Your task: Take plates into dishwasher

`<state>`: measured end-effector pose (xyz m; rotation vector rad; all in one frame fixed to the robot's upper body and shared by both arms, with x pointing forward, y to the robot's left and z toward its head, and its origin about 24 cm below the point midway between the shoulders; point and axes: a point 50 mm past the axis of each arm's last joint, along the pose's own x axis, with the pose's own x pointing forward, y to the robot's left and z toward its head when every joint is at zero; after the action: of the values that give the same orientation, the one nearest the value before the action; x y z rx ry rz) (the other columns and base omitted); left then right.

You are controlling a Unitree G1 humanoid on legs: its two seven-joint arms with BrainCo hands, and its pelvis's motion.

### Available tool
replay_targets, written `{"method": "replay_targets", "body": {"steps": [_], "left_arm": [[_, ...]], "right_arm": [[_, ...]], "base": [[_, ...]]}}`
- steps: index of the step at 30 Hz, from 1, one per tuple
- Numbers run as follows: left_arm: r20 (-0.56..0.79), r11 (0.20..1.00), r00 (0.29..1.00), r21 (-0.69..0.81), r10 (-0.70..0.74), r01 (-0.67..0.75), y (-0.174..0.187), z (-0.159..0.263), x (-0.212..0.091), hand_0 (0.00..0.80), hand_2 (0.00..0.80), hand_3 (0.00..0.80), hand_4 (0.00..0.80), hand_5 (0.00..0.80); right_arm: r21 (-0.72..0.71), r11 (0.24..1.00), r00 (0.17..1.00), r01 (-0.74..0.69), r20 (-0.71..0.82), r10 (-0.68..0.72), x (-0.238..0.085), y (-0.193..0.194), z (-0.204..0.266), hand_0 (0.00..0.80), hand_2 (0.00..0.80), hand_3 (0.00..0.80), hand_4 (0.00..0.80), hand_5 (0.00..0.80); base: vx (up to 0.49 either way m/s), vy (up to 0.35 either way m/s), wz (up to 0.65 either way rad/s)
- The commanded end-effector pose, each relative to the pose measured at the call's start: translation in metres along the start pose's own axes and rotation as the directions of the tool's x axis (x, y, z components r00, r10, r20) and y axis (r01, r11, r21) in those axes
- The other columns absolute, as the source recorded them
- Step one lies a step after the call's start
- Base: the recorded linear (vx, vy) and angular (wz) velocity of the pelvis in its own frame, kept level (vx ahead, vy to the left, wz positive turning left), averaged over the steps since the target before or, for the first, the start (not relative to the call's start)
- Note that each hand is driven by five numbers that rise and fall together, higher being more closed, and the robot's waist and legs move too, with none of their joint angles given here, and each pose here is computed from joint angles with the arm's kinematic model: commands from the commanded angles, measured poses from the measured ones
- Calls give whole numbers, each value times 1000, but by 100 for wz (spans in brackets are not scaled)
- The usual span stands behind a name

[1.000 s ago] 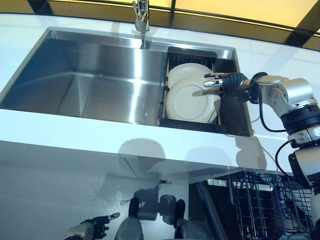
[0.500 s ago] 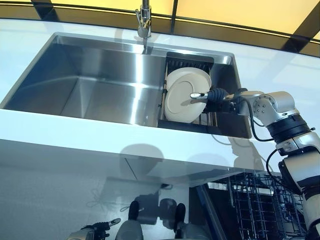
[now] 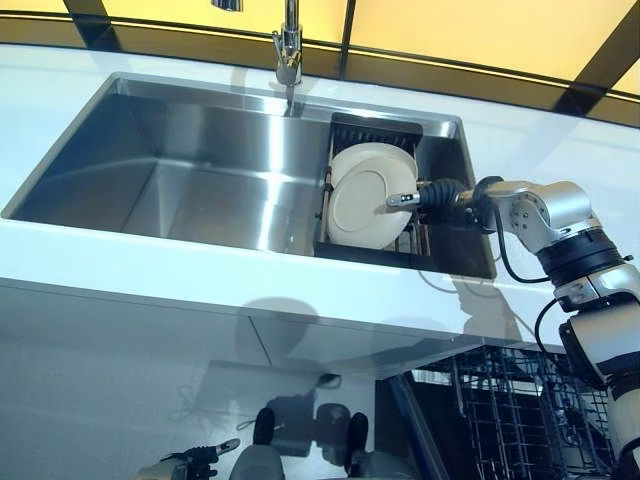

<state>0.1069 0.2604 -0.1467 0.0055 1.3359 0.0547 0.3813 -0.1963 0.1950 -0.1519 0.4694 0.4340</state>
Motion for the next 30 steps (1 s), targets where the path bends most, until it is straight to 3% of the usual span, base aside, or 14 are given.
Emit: {"method": "replay_targets", "body": {"steps": [1, 7, 18, 30], "left_arm": [[-37, 999, 998, 21, 42, -41, 7, 3, 0, 0, 0, 0, 0, 0], [-34, 998, 998, 34, 48, -47, 6, 7, 0, 0, 0, 0, 0, 0], [-39, 997, 998, 61, 56, -53, 10, 4, -1, 0, 0, 0, 0, 0], [-68, 995, 996, 84, 64, -58, 15, -12, -2, 0, 0, 0, 0, 0]], "right_arm": [[-114, 972, 970, 206, 153, -187, -28, -25, 53, 800, 800, 800, 800, 800], [-171, 916, 914, 364, 256, -315, -42, -35, 80, 800, 800, 800, 800, 800], [-24, 944, 875, 330, 384, -296, -48, -25, 103, 800, 800, 800, 800, 800], [-29, 892, 826, 451, 393, -405, -70, -46, 108, 800, 800, 800, 800, 800]], "base": [[0, 0, 0], [-2, -12, 0], [-1, -3, 0], [0, 0, 0]]}}
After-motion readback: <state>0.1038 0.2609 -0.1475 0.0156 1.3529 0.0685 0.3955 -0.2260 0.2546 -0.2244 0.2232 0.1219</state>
